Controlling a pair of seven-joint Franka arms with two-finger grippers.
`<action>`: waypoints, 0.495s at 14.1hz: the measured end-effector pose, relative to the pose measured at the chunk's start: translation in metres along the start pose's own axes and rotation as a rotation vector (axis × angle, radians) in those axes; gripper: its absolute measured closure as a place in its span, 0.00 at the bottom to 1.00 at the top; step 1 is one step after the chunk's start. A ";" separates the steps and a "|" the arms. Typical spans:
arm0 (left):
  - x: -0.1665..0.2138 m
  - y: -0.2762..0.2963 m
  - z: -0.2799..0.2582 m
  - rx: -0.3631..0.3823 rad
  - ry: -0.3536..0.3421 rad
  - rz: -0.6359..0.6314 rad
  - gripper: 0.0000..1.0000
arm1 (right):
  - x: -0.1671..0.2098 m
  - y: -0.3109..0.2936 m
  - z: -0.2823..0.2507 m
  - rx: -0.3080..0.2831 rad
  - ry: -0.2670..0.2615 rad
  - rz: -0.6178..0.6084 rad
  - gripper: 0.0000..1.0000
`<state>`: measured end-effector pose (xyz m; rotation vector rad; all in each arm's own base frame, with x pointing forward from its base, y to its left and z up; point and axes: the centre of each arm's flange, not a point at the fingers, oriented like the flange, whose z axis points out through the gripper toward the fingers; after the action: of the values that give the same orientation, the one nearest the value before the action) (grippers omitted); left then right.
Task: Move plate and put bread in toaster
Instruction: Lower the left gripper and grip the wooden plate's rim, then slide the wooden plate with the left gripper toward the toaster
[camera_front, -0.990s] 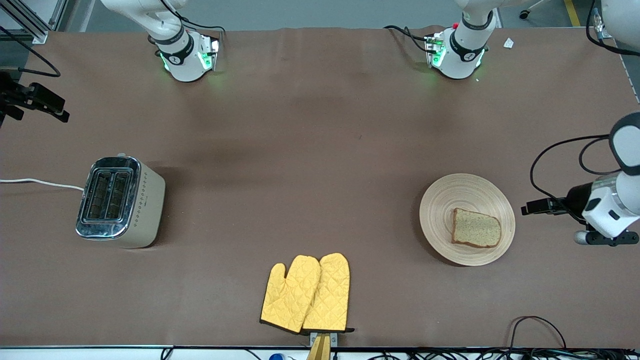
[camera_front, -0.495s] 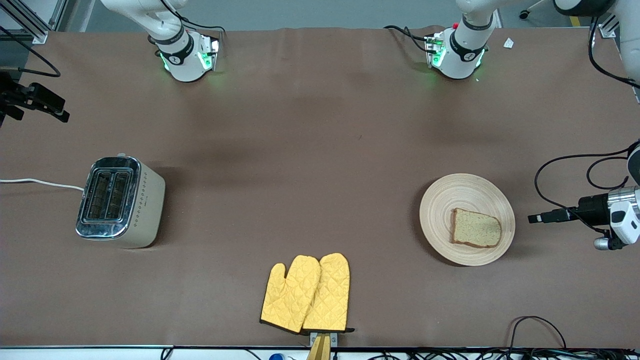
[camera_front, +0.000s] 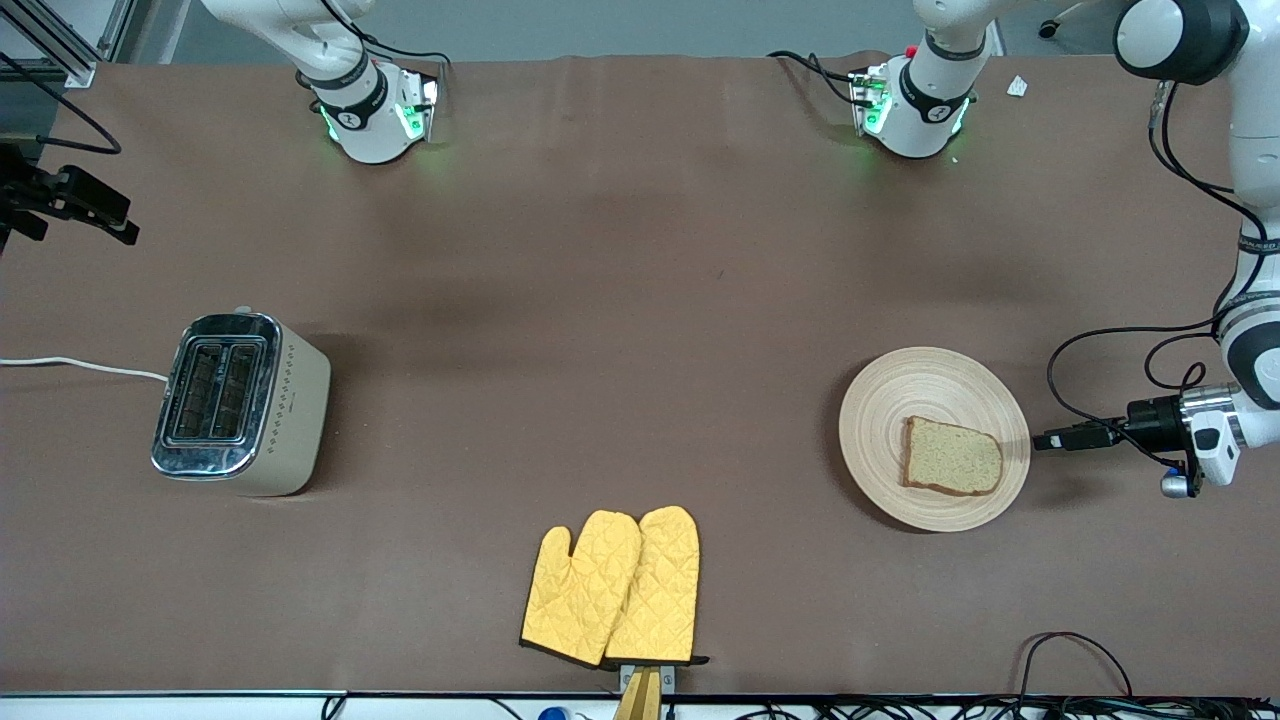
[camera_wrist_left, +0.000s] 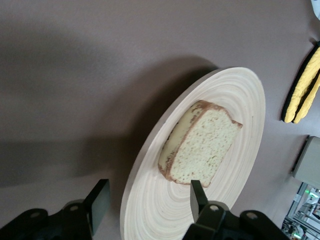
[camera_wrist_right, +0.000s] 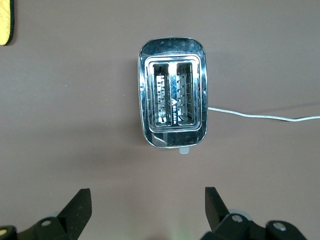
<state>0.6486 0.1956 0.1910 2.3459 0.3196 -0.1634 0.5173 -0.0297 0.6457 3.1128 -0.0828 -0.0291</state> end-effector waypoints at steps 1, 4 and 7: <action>-0.001 -0.006 0.003 -0.016 -0.006 0.003 0.31 | 0.000 0.000 0.000 0.000 0.000 0.000 0.00; -0.002 -0.024 0.018 -0.085 -0.013 0.035 0.34 | 0.000 0.000 0.000 0.000 0.000 0.000 0.00; -0.004 -0.033 0.026 -0.114 -0.027 0.071 0.48 | 0.000 0.000 0.000 0.000 0.000 0.000 0.00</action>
<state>0.6352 0.1993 0.1506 2.2365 0.2263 -0.1387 0.5173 -0.0296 0.6457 3.1128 -0.0827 -0.0293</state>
